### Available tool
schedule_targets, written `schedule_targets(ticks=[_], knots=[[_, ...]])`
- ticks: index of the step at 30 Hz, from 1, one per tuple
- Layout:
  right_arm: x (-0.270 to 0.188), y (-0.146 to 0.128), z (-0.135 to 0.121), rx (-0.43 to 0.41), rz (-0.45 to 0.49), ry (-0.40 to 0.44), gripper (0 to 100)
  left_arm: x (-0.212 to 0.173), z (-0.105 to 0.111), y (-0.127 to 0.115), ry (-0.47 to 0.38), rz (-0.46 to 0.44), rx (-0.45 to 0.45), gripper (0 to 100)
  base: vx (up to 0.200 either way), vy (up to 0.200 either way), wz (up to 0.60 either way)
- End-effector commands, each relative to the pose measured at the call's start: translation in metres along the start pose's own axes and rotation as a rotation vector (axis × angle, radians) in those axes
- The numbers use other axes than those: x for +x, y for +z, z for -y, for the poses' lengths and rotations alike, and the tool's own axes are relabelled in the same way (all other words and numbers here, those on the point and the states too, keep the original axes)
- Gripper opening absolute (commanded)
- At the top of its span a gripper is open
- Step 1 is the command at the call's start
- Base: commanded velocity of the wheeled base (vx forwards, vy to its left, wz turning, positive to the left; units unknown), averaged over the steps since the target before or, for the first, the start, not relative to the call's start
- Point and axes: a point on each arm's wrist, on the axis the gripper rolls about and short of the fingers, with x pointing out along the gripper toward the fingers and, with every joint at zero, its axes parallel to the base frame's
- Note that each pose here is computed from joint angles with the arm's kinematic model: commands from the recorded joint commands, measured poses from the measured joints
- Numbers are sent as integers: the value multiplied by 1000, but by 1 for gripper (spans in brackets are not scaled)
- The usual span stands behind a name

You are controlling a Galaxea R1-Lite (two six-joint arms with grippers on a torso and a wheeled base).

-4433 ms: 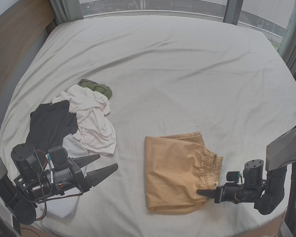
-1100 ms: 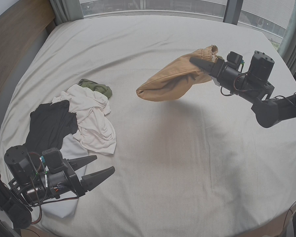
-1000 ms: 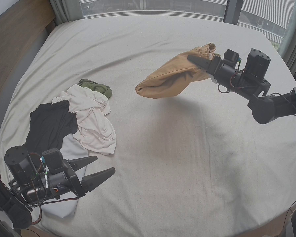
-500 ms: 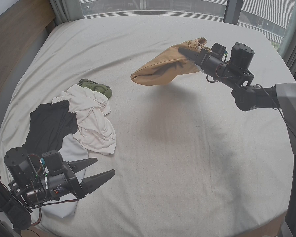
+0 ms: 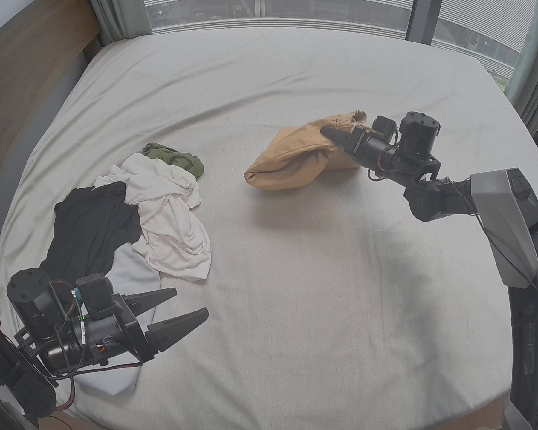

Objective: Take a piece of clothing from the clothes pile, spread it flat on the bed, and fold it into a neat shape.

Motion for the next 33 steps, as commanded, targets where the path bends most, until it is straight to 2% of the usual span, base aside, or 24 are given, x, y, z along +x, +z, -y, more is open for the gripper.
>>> schedule_targets(ticks=[1, 9, 18, 19, 24, 29, 33], knots=[[-8, -22, 12, 17, -53, -47, 0, -1, 2, 2, -4, 10, 2, 100, 0, 0, 0], [-27, -68, 25, 35, -122, -83, 0, -2, 1, 3, -2, 15, 4, 100, 0, 0, 0], [-40, -76, 34, 33, -142, -133, 0, -1, 1, 4, -3, 17, 4, 100, 0, 0, 0], [-41, -76, 33, 29, -145, -134, 100, -1, 1, 4, -4, 19, 5, 100, 0, 0, 0], [-46, -79, 30, 30, -144, -176, 100, -1, 1, 3, -3, 17, 4, 100, 0, 0, 0], [-64, -77, 7, 27, -170, -196, 100, 0, 1, 6, -7, 29, 11, 100, 0, 0, 0], [-85, -74, -11, -18, -198, -210, 100, 2, 2, 7, -14, 30, 14, 100, 0, 0, 0]])
